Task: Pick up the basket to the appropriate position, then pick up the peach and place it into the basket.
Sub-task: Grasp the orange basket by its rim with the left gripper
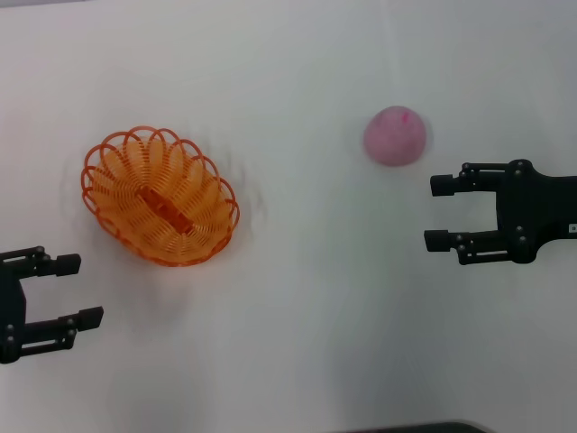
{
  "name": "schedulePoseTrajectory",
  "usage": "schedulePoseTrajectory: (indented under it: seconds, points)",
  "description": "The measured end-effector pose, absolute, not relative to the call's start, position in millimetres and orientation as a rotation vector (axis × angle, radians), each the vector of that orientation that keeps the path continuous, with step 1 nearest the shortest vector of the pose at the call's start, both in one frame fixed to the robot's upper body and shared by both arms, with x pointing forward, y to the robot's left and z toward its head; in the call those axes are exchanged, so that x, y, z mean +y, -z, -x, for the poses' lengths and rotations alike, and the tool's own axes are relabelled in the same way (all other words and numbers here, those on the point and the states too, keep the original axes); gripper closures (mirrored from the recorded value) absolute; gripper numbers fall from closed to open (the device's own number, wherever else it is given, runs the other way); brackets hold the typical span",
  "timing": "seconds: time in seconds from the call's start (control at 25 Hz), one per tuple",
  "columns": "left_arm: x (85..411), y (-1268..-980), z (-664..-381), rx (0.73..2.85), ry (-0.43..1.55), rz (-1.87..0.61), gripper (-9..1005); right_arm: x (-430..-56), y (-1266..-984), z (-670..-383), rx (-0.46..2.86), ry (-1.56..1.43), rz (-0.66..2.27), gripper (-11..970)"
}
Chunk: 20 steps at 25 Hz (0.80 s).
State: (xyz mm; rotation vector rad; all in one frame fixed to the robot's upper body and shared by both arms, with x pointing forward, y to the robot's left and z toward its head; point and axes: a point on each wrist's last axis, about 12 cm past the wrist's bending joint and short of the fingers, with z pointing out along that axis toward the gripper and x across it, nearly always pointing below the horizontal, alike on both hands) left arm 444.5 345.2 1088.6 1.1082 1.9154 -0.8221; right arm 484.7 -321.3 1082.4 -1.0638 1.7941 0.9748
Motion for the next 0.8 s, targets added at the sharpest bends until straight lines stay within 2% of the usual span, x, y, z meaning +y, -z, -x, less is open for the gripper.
schedulePoseTrajectory:
  seconds: [0.6, 0.8]
  points:
    - [344, -1090, -448, 1.919, 0.828, -1.111, 279, -321, -1082, -485, 1.794, -0.976, 1.065, 157]
    - [344, -1099, -452, 1.948, 0.846, -1.091, 279, -321, -1082, -485, 1.796, -0.977, 1.063, 156]
